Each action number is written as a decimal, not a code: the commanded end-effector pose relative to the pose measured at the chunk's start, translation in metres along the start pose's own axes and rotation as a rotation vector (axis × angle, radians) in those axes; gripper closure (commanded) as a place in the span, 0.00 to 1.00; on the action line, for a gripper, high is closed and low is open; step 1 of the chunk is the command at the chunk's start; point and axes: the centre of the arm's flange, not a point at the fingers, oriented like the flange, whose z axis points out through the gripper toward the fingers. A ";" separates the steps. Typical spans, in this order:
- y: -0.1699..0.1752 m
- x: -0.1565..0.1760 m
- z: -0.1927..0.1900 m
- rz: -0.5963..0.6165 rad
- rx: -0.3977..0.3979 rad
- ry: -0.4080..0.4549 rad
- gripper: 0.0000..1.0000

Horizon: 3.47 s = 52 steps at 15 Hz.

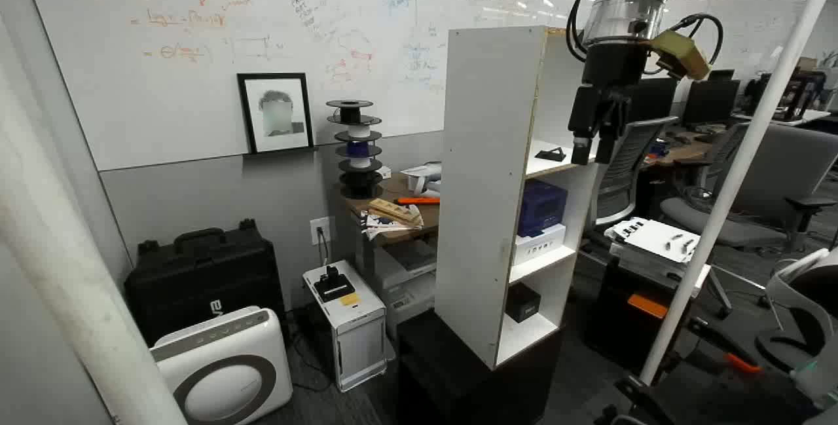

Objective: Put the black object on top of the shelf

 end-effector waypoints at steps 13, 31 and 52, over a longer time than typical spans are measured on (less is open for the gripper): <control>-0.001 0.003 -0.007 -0.002 -0.001 0.016 0.00; 0.141 0.019 -0.013 -0.249 -0.196 0.132 0.00; 0.260 0.073 0.021 -0.117 -0.317 0.438 0.00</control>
